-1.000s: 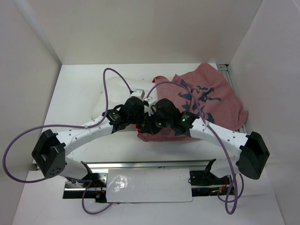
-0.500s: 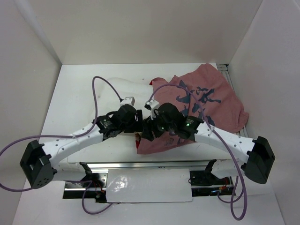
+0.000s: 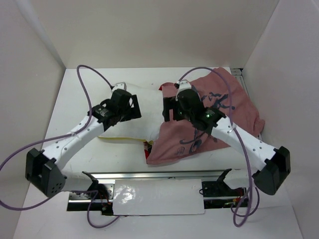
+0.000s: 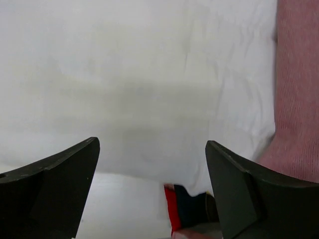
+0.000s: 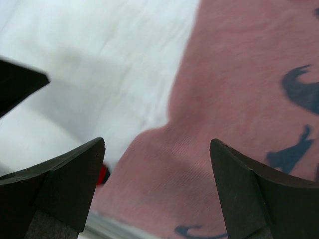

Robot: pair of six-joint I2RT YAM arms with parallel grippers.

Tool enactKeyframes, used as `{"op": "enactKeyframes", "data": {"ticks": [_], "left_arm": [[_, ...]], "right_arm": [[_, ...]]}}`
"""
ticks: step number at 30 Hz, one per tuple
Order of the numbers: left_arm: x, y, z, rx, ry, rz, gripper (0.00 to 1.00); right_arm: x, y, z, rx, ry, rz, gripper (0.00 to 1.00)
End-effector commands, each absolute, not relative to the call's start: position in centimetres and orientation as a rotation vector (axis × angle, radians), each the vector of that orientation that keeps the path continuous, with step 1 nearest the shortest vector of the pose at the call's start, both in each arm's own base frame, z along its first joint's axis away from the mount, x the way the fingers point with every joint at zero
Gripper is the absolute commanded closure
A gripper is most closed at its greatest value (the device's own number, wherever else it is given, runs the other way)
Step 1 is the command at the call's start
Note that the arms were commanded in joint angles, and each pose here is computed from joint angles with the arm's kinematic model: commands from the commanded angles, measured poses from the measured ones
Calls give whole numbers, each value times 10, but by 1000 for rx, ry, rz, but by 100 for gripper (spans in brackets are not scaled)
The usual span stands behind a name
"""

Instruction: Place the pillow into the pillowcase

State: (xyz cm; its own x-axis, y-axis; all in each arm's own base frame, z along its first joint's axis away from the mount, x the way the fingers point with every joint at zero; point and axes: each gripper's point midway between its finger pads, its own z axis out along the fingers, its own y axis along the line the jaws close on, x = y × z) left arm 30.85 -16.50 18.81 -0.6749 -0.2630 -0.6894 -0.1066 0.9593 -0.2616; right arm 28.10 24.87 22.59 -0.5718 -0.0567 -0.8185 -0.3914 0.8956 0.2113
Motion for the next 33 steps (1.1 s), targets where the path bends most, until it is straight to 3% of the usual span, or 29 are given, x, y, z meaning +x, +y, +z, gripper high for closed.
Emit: {"op": "enactKeyframes", "data": {"ticks": [1,11,15,17,18,20,21,24,27,30,33], "left_arm": [[353,-171,194,-176,2269,-294,0],[420,-198,141,-31,2372,-294,0],[426,-214,102,16,2449,-361,0],[427,-217,87,8,2477,-370,15],[427,-219,81,12,2490,-404,48],[420,-224,66,31,2509,-451,91],[423,-226,67,35,2490,-503,100],[419,-224,71,51,2455,-537,100],[418,-213,87,59,2385,-513,100],[417,-210,93,69,2338,-507,100],[412,-217,119,133,2233,-583,100]], "right_arm": [[326,222,236,-152,2156,339,7],[441,243,228,-279,2111,178,24],[472,251,182,-318,2203,117,30],[484,252,176,-322,2209,104,32],[492,248,155,-331,2243,76,32],[508,244,154,-298,2229,40,34],[516,241,152,-284,2229,34,39],[534,243,145,-257,2228,35,52],[541,240,140,-234,2216,-4,80],[542,239,155,-216,2177,4,97],[535,251,173,-233,2147,87,100]]}}
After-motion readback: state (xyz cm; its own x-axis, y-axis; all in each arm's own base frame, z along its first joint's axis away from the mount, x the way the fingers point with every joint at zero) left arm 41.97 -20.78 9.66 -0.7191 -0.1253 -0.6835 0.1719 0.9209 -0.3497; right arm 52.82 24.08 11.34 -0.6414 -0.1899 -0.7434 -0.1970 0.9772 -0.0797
